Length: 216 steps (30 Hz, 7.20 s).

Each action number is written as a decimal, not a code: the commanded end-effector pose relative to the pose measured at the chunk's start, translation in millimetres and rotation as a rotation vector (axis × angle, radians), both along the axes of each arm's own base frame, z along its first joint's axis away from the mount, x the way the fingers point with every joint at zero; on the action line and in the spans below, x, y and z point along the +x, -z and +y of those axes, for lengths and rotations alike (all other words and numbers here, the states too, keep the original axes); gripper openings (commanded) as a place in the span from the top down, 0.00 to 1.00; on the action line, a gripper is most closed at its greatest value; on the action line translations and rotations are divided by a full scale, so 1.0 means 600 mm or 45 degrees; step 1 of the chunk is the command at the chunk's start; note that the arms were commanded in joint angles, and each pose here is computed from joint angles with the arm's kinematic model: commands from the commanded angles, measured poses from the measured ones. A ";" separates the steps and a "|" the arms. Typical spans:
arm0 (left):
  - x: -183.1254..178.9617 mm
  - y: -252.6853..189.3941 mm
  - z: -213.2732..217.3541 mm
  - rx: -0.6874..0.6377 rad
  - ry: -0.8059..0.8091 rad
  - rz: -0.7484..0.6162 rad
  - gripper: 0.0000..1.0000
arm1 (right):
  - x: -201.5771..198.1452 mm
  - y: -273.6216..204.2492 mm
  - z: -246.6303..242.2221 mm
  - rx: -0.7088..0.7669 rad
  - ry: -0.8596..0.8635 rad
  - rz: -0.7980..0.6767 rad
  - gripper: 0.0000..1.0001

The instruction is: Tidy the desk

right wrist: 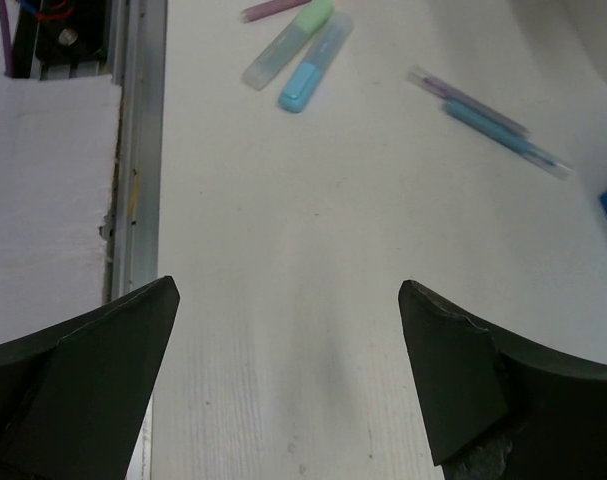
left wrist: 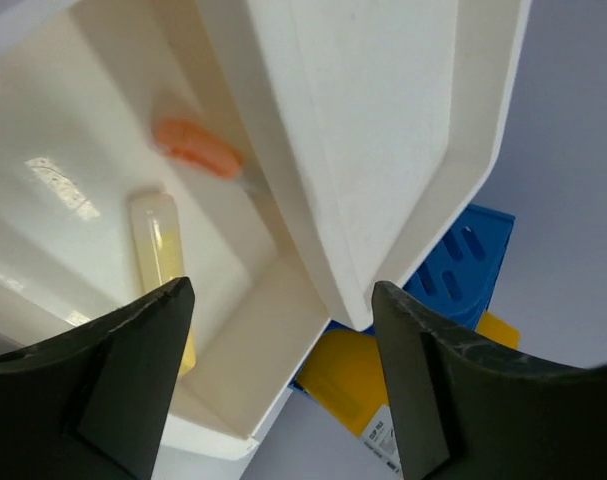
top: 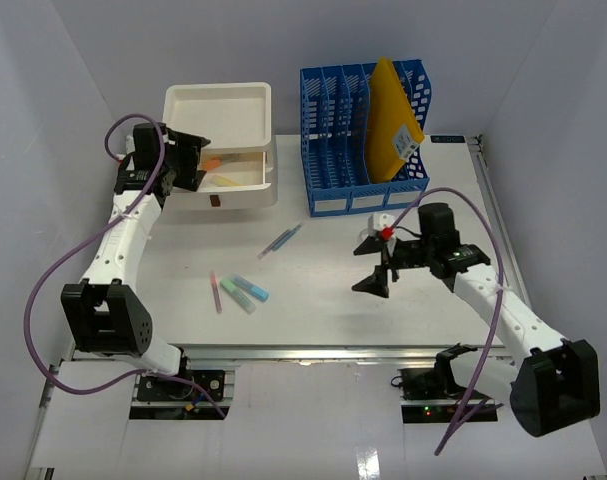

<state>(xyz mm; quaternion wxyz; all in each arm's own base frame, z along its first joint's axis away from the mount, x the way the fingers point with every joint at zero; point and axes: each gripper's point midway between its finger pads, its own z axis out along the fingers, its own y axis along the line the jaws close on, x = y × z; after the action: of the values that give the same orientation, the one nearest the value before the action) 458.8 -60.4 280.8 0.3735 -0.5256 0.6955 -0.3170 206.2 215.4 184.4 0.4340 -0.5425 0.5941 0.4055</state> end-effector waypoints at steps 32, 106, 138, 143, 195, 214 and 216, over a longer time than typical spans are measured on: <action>-0.484 -0.022 0.002 0.687 0.428 -0.602 0.02 | 0.022 0.215 0.408 -0.581 0.293 -0.037 0.16; -0.451 0.331 -0.037 0.126 0.451 0.343 0.06 | 0.338 -0.239 0.440 -0.150 0.296 -0.882 0.57; -0.418 0.424 -0.063 0.384 0.330 0.916 0.11 | 0.029 -0.088 0.003 0.124 0.011 -0.107 0.07; -0.416 0.430 -0.072 0.399 0.311 0.932 0.19 | 0.036 -0.086 -0.023 0.145 0.065 -0.092 0.06; -0.069 -0.047 -0.015 0.031 -0.072 0.036 1.00 | 0.044 -0.075 -0.053 0.199 0.131 -0.099 0.05; -0.026 -0.083 -0.016 0.087 0.060 -0.094 0.24 | 0.046 -0.067 -0.053 0.192 0.120 -0.086 0.05; -0.030 -0.117 -0.017 0.127 0.106 -0.172 0.21 | 0.046 -0.066 -0.053 0.190 0.119 -0.085 0.05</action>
<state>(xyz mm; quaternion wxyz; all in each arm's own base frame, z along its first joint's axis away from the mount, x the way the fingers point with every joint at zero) 445.1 -69.6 272.9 0.3553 -0.5238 0.7230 -0.2769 234.6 182.8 220.3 0.5077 -0.4849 0.5853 0.4056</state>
